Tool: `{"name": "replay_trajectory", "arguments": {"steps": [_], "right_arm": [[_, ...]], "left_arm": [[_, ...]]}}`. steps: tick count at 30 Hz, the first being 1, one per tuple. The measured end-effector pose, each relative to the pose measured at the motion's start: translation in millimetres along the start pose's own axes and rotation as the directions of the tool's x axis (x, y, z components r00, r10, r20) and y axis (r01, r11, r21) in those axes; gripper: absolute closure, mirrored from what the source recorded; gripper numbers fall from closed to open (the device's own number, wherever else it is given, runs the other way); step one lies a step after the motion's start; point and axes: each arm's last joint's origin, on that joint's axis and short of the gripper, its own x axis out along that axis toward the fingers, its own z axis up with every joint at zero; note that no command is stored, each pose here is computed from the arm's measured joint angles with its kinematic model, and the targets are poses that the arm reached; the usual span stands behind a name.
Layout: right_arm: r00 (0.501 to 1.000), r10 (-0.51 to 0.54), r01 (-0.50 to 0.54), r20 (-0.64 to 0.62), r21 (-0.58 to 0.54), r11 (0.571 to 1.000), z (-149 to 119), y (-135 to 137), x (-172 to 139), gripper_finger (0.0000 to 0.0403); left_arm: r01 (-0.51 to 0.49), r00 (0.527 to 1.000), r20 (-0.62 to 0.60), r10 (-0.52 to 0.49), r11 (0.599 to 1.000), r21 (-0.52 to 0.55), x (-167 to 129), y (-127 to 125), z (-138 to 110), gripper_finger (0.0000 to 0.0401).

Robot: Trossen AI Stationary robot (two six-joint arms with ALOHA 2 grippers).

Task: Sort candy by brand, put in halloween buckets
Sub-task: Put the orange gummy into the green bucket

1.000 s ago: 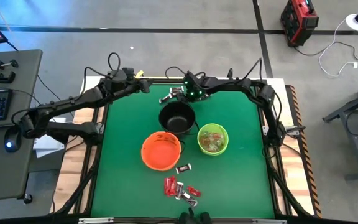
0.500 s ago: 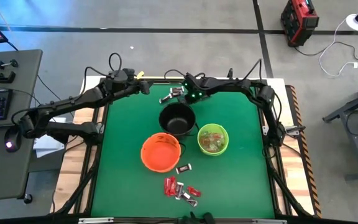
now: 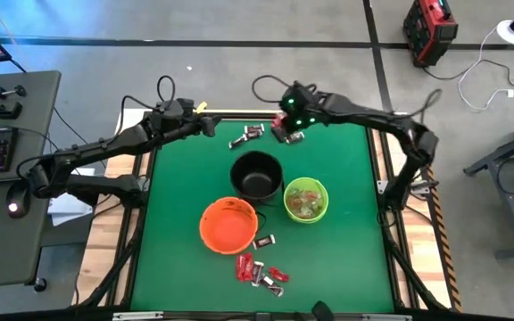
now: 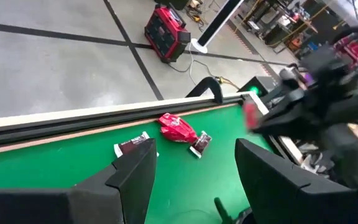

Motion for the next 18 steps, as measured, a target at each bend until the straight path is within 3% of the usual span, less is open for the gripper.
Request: {"name": "replay_trajectory", "arguments": {"steps": [5, 9, 13, 18], "right_arm": [[0.999, -0.029, 0.027, -0.029, -0.074, 0.997, -8, -5, -39, 0.0402], [0.994, -0.002, -0.014, -0.109, -0.147, 0.989, -22, -2, -63, 0.0403], [0.984, 0.038, -0.066, -0.172, -0.16, 0.985, -36, 6, -88, 0.0403], [0.965, 0.064, -0.093, -0.255, -0.105, 0.99, -57, 26, -108, 0.0403]], "left_arm": [[-0.002, 1.0, -0.004, 0.002, 1.0, 0.027, 0, 0, 0, 0.0194], [-0.002, 1.0, -0.005, 0.002, 0.999, 0.034, 0, 0, 0, 0.0194], [0.041, 0.999, -0.037, -0.037, 0.995, 0.095, 0, -1, -2, 0.0194], [0.145, 0.977, -0.178, -0.116, 0.977, 0.158, 0, 3, -7, 0.0194]]}}
